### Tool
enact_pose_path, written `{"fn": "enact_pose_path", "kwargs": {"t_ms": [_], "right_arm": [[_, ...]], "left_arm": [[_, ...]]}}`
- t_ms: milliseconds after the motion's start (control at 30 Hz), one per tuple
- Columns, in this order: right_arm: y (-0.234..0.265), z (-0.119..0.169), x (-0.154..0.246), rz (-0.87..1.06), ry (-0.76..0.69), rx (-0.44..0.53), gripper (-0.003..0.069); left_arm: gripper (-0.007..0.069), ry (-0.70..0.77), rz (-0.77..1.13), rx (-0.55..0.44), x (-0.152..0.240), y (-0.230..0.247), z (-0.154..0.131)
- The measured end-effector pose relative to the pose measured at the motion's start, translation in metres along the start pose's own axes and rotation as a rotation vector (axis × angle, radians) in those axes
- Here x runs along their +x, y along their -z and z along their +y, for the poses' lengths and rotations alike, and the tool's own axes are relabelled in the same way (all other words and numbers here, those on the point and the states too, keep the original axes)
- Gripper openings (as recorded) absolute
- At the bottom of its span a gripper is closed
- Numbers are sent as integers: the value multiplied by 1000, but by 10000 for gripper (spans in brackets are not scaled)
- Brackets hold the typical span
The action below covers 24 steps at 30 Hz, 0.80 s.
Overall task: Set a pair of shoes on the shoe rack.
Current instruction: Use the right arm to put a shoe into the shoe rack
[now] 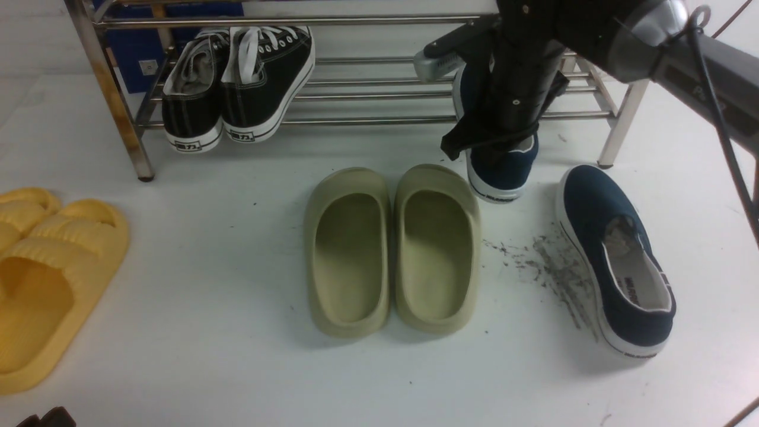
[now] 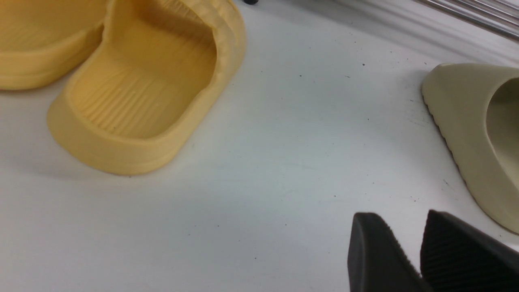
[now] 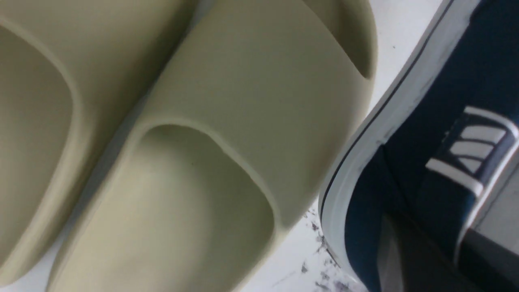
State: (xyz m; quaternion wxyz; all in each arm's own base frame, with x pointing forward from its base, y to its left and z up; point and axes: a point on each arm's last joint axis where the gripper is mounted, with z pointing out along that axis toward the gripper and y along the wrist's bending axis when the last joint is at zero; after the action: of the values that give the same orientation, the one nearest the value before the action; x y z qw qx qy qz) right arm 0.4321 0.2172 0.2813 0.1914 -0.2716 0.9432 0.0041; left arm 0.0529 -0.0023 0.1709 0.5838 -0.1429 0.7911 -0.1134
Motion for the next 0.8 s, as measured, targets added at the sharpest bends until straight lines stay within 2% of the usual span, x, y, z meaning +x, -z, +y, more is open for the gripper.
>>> {"fn": "enact_pose_path", "kwargs": {"t_ms": [100, 500, 800], "right_arm": [[-4, 0, -6, -17, 3, -7, 56], [-6, -29, -13, -71, -50, 18, 56], [-6, -29, -18, -127, -31, 17, 56]], "left_arm": [[200, 0, 0, 0, 0, 0, 0], [206, 0, 0, 0, 0, 0, 0], [207, 0, 0, 0, 0, 0, 0]]}}
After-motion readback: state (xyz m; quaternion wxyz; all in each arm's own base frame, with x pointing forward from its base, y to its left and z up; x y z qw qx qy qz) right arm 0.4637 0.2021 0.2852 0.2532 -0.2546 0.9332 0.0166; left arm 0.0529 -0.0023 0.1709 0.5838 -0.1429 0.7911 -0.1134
